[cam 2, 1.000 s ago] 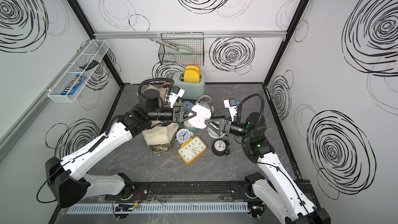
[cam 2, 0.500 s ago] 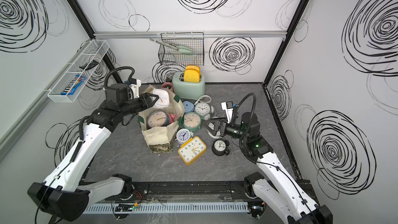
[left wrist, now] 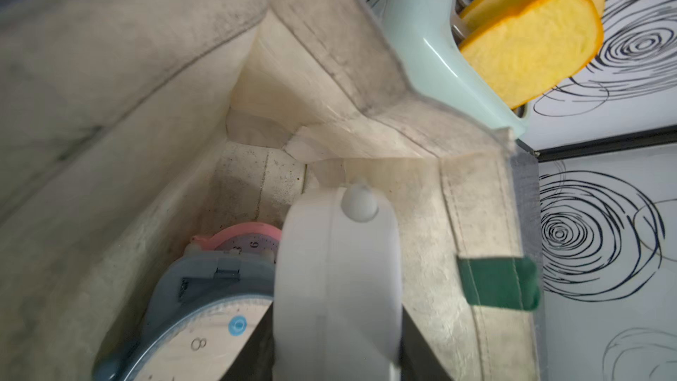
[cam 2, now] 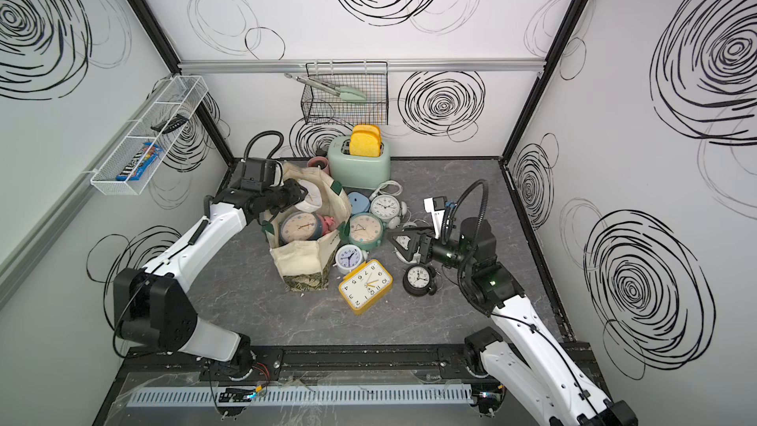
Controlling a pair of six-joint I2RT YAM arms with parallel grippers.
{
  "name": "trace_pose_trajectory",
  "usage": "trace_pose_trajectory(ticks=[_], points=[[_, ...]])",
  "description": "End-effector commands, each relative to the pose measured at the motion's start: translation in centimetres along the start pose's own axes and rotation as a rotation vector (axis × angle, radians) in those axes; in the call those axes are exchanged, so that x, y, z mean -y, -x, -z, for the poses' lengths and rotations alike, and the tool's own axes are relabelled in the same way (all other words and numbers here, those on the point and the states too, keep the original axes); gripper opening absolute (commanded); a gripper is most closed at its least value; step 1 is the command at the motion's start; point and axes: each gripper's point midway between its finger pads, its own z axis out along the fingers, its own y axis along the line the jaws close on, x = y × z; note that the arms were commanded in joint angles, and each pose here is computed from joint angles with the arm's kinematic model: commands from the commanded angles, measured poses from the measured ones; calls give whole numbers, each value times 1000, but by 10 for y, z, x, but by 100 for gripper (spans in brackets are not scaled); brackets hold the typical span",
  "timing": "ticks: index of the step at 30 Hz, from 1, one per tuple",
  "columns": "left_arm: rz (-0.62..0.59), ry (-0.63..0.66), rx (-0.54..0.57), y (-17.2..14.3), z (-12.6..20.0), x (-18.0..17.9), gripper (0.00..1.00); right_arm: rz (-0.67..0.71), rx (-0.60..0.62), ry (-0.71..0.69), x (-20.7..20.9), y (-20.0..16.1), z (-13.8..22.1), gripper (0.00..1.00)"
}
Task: Put the alarm clock into the canvas bag
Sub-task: Place the alarm at the canvas bag.
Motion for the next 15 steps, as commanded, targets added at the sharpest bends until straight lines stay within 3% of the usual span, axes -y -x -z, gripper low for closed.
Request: trace_pose_trajectory(ticks=[1,8,15], points=[[46,-77,104,35,-4,19,26,11,-9,-42,7,-10,6,97],[91,-38,66,32,-33,-1,38,4,-19,-18,1,-27,20,97],[68,-66,89,36,-17,5,78,7,0,-46,2,-24,25,97]])
